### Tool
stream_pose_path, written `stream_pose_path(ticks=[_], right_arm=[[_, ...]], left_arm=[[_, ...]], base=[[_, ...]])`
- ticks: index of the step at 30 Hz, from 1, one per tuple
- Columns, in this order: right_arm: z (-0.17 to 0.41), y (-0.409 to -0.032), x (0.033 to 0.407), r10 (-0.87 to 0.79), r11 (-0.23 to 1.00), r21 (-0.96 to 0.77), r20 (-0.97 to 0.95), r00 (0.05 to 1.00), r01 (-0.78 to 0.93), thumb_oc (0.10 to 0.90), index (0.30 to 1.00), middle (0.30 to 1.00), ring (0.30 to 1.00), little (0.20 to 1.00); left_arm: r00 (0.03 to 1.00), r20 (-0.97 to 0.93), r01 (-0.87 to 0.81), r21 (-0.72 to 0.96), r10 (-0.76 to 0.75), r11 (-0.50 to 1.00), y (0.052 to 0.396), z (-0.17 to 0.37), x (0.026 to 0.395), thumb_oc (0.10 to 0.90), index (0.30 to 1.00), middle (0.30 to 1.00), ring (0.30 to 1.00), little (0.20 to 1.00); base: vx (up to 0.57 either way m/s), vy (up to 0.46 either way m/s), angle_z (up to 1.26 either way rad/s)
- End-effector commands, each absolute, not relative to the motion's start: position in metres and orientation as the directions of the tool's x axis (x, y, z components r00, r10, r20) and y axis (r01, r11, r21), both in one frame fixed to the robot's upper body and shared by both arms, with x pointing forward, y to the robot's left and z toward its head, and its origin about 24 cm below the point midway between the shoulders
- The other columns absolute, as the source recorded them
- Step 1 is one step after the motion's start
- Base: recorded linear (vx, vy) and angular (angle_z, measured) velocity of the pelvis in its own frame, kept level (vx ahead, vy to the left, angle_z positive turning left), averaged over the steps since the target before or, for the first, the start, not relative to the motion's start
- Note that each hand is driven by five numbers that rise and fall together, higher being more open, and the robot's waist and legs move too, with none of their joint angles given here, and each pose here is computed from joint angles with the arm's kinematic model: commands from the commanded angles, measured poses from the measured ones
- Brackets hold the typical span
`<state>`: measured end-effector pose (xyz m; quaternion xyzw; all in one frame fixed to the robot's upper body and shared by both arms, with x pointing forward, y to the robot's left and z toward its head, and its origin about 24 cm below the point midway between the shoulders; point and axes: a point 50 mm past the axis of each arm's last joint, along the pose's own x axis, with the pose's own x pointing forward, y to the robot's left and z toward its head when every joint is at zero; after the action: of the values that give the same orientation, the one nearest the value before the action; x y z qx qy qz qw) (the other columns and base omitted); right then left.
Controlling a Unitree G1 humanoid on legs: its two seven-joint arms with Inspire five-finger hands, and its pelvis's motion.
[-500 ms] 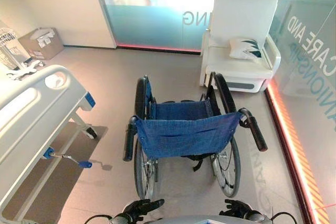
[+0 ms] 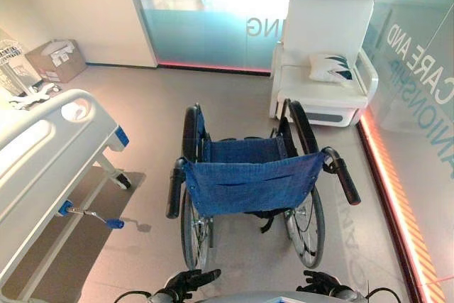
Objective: Push the wheelchair next to the bed
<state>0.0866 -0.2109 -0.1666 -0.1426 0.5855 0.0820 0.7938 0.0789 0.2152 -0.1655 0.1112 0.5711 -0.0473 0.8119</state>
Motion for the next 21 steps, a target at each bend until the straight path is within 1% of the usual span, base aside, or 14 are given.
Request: stream_pose_path(ticks=[1, 7, 10, 11, 15, 16, 17, 18, 19, 20, 21], right_arm=[[-0.168, -0.212, 0.086, -0.036, 0.94, -0.124, -0.962, 0.27, -0.318, 0.8, 0.9, 0.9, 0.9, 0.9], [-0.167, -0.216, 0.089, -0.078, 0.963, -0.147, -0.954, 0.289, -0.226, 0.8, 0.9, 0.9, 0.9, 0.9], [-0.162, -0.234, 0.092, -0.153, 0.975, -0.194, -0.938, 0.31, -0.105, 0.8, 0.9, 0.9, 0.9, 0.9], [-0.161, -0.238, 0.092, -0.168, 0.974, -0.206, -0.936, 0.311, -0.092, 0.8, 0.9, 0.9, 0.9, 0.9], [-0.149, -0.28, 0.089, -0.304, 0.948, -0.317, -0.906, 0.294, 0.002, 0.8, 0.9, 0.9, 0.9, 0.9], [-0.149, -0.28, 0.089, -0.304, 0.948, -0.317, -0.906, 0.294, 0.002, 0.8, 0.9, 0.9, 0.9, 0.9], [-0.133, -0.322, 0.086, -0.39, 0.92, -0.386, -0.878, 0.278, 0.072, 0.8, 0.9, 0.9, 0.9, 0.9], [-0.122, -0.343, 0.085, -0.439, 0.898, -0.423, -0.856, 0.273, 0.118, 0.8, 0.9, 0.9, 0.9, 0.9], [-0.118, -0.351, 0.085, -0.453, 0.891, -0.432, -0.849, 0.273, 0.138, 0.8, 0.9, 0.9, 0.9, 0.9], [-0.096, -0.382, 0.086, -0.525, 0.848, -0.467, -0.802, 0.285, 0.25, 0.8, 0.9, 0.9, 0.9, 0.9], [-0.093, -0.387, 0.086, -0.538, 0.839, -0.474, -0.793, 0.286, 0.266, 0.8, 0.9, 0.9, 0.9, 0.9]], left_arm=[[0.404, -0.913, 0.135, 0.121, 0.057, 0.983, 0.204, -0.163, 0.105, 0.8, 0.9, 0.9, 0.9, 0.9], [0.396, -0.911, 0.05, 0.151, 0.119, 0.987, 0.212, -0.164, 0.099, 0.8, 0.9, 0.9, 0.9, 0.9], [0.383, -0.901, -0.062, 0.193, 0.202, 0.979, 0.231, -0.16, 0.099, 0.8, 0.9, 0.9, 0.9, 0.9], [0.379, -0.9, -0.071, 0.202, 0.214, 0.977, 0.235, -0.159, 0.099, 0.8, 0.9, 0.9, 0.9, 0.9], [0.356, -0.87, -0.152, 0.307, 0.341, 0.94, 0.277, -0.148, 0.097, 0.8, 0.9, 0.9, 0.9, 0.9], [0.356, -0.87, -0.152, 0.307, 0.341, 0.94, 0.277, -0.148, 0.097, 0.8, 0.9, 0.9, 0.9, 0.9], [0.35, -0.838, -0.206, 0.367, 0.418, 0.907, 0.306, -0.137, 0.096, 0.8, 0.9, 0.9, 0.9, 0.9], [0.352, -0.815, -0.244, 0.395, 0.461, 0.886, 0.323, -0.128, 0.096, 0.8, 0.9, 0.9, 0.9, 0.9], [0.354, -0.805, -0.258, 0.405, 0.476, 0.877, 0.329, -0.125, 0.097, 0.8, 0.9, 0.9, 0.9, 0.9], [0.391, -0.756, -0.307, 0.431, 0.525, 0.849, 0.358, -0.106, 0.104, 0.8, 0.9, 0.9, 0.9, 0.9], [0.397, -0.748, -0.317, 0.432, 0.532, 0.844, 0.362, -0.103, 0.106, 0.8, 0.9, 0.9, 0.9, 0.9]], base=[[0.0, 0.0, 0.0], [0.0, 0.0, 0.0], [-0.02, 0.009, 0.0], [-0.04, -0.004, 0.01], [-0.04, -0.021, 0.01], [-0.05, -0.021, 0.02], [-0.03, -0.006, 0.04], [-0.04, -0.005, 0.04], [0.0, 0.0, 0.0], [0.0, 0.0, 0.0], [-0.04, 0.032, 0.0]])
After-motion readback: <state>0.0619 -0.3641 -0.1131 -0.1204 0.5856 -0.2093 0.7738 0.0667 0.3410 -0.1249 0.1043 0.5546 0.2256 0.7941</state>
